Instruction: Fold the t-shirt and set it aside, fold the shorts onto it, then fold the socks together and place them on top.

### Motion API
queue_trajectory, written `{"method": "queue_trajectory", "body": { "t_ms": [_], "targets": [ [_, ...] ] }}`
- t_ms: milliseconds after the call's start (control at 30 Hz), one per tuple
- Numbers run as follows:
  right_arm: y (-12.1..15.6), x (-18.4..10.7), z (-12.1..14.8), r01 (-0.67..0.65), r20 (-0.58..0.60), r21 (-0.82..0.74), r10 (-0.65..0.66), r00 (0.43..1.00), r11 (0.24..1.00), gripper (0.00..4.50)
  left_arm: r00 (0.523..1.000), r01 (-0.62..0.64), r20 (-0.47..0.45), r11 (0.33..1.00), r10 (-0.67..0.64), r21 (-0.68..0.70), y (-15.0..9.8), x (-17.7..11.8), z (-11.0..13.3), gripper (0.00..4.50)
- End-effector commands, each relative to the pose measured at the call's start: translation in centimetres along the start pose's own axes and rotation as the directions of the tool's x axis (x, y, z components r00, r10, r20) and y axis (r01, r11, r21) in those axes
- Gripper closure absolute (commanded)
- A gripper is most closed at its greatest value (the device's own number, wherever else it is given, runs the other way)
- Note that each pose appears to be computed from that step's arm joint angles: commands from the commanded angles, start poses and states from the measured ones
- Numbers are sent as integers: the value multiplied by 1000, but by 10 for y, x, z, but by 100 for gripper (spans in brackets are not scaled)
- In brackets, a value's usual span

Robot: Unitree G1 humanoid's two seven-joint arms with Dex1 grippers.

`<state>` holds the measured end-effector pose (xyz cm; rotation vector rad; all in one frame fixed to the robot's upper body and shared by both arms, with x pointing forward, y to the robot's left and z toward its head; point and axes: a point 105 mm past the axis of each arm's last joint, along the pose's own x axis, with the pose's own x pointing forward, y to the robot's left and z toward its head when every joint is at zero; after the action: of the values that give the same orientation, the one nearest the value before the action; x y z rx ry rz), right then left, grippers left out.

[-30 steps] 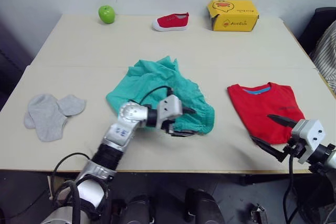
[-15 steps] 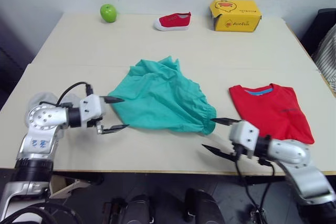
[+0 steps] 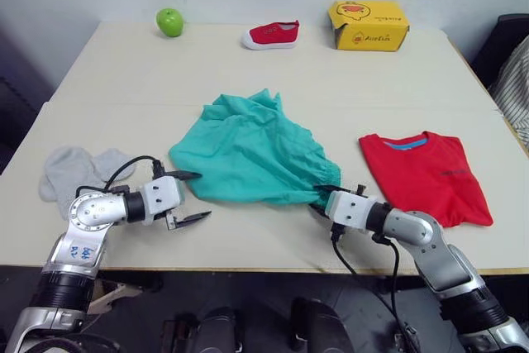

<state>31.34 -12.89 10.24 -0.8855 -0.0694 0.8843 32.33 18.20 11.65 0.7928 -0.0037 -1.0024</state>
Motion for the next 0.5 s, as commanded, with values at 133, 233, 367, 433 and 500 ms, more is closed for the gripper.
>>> {"method": "queue_trajectory", "body": {
  "t_ms": [133,233,367,433,500],
  "targets": [
    [-33,-4,13,103,69,12,-104,992,995,449,997,-45,-57,994,50,95,14,30,-10,0],
    [-44,-6,19,124,94,29,-126,988,992,449,995,-3,-101,992,16,126,13,33,-19,0],
    [-61,-13,25,175,119,64,-182,976,982,449,993,4,-116,994,9,112,17,33,-25,0],
    [-70,-14,25,202,119,107,-214,970,974,449,997,-11,-69,997,17,81,20,35,-19,0],
    [-75,-15,27,207,118,126,-221,968,970,449,1000,-1,31,999,0,41,18,38,-1,0]
  ]
}}
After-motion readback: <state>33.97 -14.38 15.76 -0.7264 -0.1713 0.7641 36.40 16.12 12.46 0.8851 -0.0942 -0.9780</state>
